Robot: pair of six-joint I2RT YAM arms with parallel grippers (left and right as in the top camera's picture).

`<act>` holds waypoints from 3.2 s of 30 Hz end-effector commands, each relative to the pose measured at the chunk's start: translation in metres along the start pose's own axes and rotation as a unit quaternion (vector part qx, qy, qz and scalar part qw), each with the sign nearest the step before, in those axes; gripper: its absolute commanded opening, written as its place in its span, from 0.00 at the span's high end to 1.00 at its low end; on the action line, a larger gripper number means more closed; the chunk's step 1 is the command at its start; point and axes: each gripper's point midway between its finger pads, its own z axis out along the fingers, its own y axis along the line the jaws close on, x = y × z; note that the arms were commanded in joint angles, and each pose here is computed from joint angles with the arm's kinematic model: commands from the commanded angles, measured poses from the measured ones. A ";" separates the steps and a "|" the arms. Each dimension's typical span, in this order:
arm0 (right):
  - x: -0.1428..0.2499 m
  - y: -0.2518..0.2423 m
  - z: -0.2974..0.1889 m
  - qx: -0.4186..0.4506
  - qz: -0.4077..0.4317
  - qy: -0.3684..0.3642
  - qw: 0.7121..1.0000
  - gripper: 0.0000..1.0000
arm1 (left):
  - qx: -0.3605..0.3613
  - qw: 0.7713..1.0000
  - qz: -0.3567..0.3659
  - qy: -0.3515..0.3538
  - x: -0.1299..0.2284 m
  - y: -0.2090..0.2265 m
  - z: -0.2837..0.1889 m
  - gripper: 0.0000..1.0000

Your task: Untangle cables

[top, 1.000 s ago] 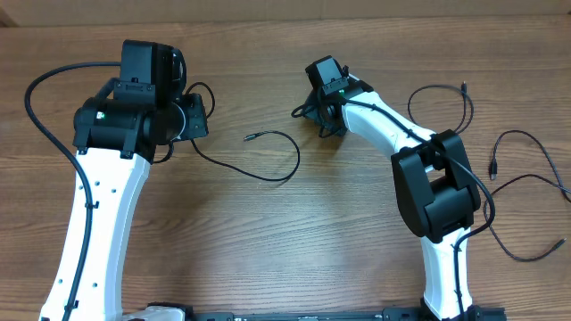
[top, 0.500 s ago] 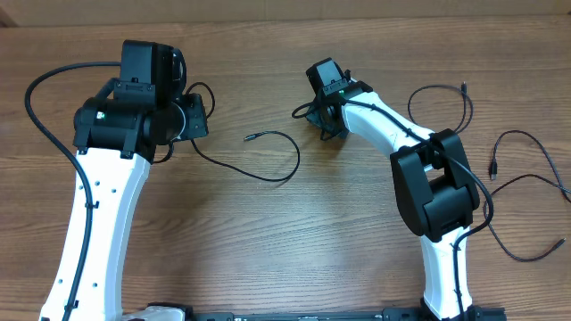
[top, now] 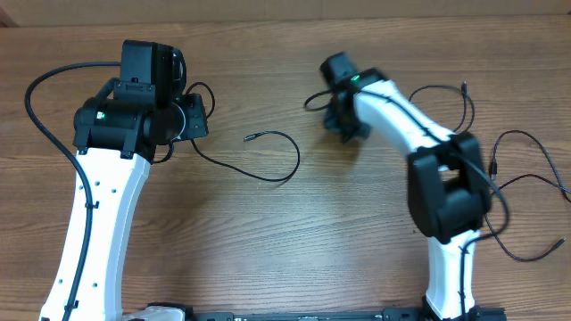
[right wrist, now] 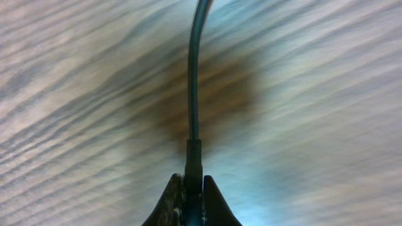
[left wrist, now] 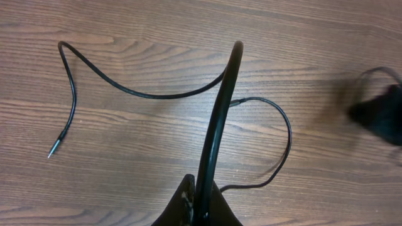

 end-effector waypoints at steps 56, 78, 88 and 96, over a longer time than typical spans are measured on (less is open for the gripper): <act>0.017 -0.407 -0.046 0.140 0.451 0.008 0.882 0.37 | 0.000 1.000 0.013 0.003 0.001 -0.002 0.002 0.96; -0.127 -0.209 -0.194 -0.338 -0.044 -0.194 0.920 0.96 | -0.002 1.000 0.012 0.011 0.005 -0.001 0.002 0.96; -0.116 -0.234 -0.167 -0.171 -0.020 -0.148 0.974 0.85 | 0.009 1.000 0.010 0.015 0.006 -0.005 0.002 0.96; -0.074 -0.316 -0.109 0.009 0.149 -0.064 0.987 0.14 | 0.011 1.000 0.010 0.014 0.006 -0.005 0.001 0.96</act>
